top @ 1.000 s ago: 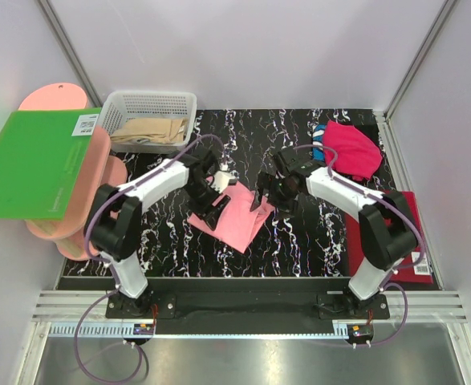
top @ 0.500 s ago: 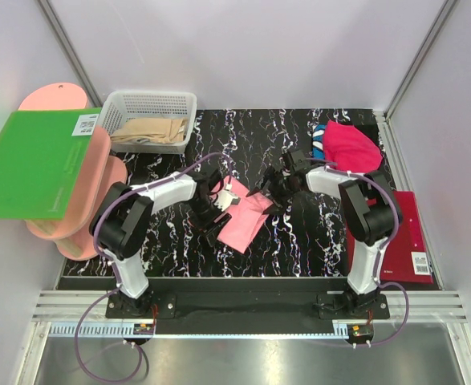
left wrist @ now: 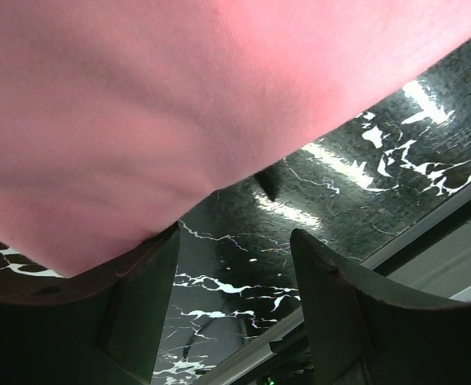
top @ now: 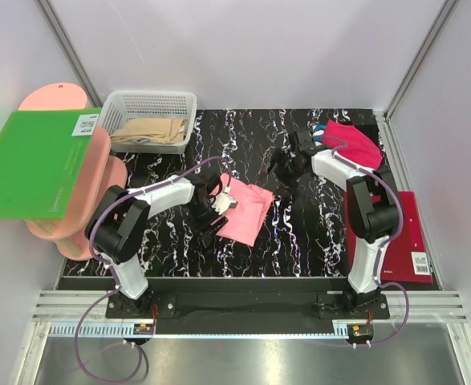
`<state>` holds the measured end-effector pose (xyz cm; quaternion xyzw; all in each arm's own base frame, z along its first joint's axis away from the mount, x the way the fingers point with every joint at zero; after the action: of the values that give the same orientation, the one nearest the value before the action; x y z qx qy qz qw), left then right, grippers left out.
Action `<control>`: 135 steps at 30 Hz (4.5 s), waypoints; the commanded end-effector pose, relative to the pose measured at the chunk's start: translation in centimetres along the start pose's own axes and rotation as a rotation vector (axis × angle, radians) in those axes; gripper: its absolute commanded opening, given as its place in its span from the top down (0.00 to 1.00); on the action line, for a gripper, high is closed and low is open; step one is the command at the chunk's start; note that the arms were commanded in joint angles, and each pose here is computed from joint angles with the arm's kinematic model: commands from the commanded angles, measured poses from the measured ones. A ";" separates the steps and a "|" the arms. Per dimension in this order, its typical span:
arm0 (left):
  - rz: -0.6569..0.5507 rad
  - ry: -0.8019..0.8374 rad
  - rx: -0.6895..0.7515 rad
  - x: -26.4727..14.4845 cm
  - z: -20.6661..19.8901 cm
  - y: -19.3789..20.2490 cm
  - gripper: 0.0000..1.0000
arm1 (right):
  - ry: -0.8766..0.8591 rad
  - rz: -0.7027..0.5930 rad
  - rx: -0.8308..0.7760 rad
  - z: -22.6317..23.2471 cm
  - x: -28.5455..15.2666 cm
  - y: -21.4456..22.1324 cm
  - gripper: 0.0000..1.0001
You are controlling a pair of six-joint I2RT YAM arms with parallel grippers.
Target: Fold and stack the t-shirts
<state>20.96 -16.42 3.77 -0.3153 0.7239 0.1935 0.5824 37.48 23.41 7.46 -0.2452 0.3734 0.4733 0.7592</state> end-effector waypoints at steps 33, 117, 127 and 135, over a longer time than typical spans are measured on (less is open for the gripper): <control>-0.597 -0.335 -0.063 -19.0 2.8 -4.3 0.13 | -0.073 0.312 -0.102 -1.3 2.6 8.6 0.10; -0.250 -0.524 0.139 -10.1 8.9 -13.4 0.19 | 0.030 0.102 -0.242 -1.5 -2.2 1.1 0.00; -0.236 -0.394 0.118 -7.8 4.9 -11.8 0.17 | 0.040 0.099 -0.261 -1.6 1.2 -2.6 0.00; -0.193 -0.321 0.092 -3.5 4.3 -12.1 0.21 | 0.007 0.154 -0.220 -2.0 4.3 -3.0 0.00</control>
<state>32.79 -20.59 8.25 -0.3019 0.5871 0.1531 0.7354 39.99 22.73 5.20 -0.3003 0.3364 0.5650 0.6910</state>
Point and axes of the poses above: each gripper's point midway between its finger pads, its own x axis out along the fingers, its own z axis along the line the jaws close on, y = z × x, the point moved 2 cm from there along -x, back along the fingers, and after that the axes turned 3 degrees about -x, right-handed, at the moved point
